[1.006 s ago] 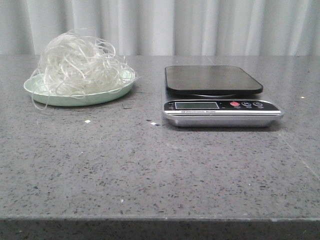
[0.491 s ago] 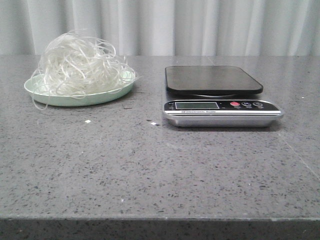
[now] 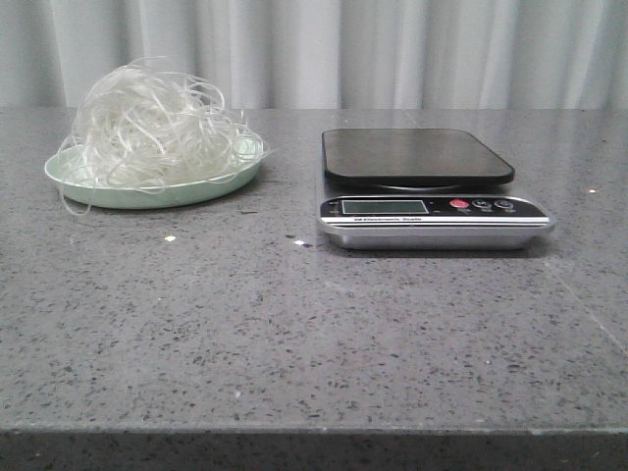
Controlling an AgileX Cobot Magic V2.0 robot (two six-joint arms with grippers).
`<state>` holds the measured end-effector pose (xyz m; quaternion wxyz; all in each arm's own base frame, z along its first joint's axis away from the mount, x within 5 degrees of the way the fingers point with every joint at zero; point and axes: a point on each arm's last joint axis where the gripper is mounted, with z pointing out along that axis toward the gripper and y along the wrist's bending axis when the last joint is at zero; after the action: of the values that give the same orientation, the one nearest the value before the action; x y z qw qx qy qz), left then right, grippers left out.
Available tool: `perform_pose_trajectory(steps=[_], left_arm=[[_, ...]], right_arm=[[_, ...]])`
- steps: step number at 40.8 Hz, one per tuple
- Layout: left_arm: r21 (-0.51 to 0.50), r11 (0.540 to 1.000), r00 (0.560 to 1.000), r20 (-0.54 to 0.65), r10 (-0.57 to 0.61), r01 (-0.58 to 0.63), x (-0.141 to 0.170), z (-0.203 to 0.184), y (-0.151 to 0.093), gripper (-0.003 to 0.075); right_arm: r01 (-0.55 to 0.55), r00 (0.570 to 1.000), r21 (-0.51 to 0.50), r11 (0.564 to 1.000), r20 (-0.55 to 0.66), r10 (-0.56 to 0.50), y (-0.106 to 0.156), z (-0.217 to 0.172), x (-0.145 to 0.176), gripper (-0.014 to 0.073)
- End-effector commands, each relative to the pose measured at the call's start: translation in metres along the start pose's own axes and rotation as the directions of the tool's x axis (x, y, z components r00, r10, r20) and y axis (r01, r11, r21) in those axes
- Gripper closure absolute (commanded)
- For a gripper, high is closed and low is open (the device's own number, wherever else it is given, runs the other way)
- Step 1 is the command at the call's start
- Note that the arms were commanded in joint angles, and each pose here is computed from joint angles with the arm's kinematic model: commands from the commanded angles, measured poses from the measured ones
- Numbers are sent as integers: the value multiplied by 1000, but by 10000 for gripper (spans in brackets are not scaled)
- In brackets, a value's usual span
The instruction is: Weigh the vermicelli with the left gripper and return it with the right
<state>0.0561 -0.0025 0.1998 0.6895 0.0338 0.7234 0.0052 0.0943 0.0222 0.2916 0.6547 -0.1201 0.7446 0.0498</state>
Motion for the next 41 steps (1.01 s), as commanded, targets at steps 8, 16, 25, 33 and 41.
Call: perform_pose_trajectory(steps=[8, 16, 25, 33, 41], left_arm=[[-2, 1000, 995, 97, -11, 11, -6, -2, 0, 583], [-2, 1000, 995, 97, -11, 11, -6, -2, 0, 583], [-2, 1000, 995, 97, -11, 11, -6, -2, 0, 583], [-2, 1000, 995, 97, -11, 11, -6, -2, 0, 583], [-2, 1000, 995, 97, -11, 11, -6, -2, 0, 583]], right_arm=[[12, 997, 37, 999, 81, -14, -4, -1, -14, 444], [12, 997, 37, 999, 81, -14, -4, -1, -14, 444], [12, 997, 37, 999, 81, -14, -4, -1, -14, 444], [12, 997, 37, 999, 81, -14, -4, -1, -14, 444], [54, 996, 45, 998, 68, -57, -4, -1, -12, 444]])
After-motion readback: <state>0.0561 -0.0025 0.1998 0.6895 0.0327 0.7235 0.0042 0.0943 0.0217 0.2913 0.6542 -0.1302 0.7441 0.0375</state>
